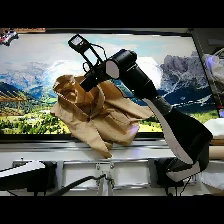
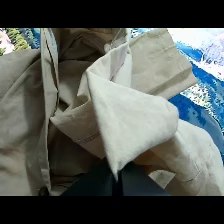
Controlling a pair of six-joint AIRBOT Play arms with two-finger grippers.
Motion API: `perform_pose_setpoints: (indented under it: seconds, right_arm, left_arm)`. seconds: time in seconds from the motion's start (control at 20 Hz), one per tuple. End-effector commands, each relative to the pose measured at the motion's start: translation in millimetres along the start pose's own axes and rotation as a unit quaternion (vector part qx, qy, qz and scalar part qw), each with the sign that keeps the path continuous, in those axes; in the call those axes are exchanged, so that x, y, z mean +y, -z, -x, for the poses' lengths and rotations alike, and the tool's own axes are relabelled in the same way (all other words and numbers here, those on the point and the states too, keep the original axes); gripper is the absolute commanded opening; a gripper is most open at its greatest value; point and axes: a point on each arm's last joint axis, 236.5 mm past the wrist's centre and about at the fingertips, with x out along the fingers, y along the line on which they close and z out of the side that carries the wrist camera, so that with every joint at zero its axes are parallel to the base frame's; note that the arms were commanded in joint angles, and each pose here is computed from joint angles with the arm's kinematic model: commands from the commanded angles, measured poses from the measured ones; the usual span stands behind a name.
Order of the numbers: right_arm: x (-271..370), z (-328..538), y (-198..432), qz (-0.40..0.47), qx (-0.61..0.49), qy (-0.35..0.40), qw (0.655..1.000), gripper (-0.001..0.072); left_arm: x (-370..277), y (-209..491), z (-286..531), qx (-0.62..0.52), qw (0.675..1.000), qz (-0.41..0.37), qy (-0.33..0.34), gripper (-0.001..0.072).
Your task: Fold the clothes and pants, and hang the long-sleeved shirts on hangers.
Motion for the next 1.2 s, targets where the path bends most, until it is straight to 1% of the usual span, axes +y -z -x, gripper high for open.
perform_pose_setpoints:
  seconds: [0.0, 0.25, 0.4, 0.5, 0.85, 1.0, 1.15]
  right_arm:
    - [1, 0, 0, 0.0, 0.0, 0.0, 1.0, 0.0034]
    - [1, 0, 0, -0.001, 0.001, -0.001, 1.0, 0.0034]
    - [2, 0, 1, -0.002, 0.003, -0.003, 1.0, 0.0034]
    - [3, 0, 6, -0.002, 0.014, -0.006, 1.0, 0.0033]
    - [5, 0, 12, -0.003, 0.026, -0.009, 1.0, 0.0033]
    - [5, 0, 11, -0.003, 0.023, -0.009, 1.0, 0.0033]
    - [8, 0, 11, -0.006, 0.023, -0.016, 1.0, 0.0033]
  left_arm:
    - [14, 16, -20, 0.021, 0.999, -0.045, -0.019, 0.0429]
    - [24, 41, -33, 0.059, 0.994, -0.089, -0.031, 0.0429]
    - [26, 49, -41, 0.064, 0.994, -0.086, -0.032, 0.0427]
    - [29, 49, -43, 0.061, 0.994, -0.085, -0.04, 0.0406]
    - [36, 44, -49, 0.056, 0.994, -0.086, -0.046, 0.0406]
    - [38, 50, -52, 0.06, 0.995, -0.057, -0.047, 0.0405]
    - [36, 56, -61, 0.068, 0.996, -0.051, -0.036, 0.0405]
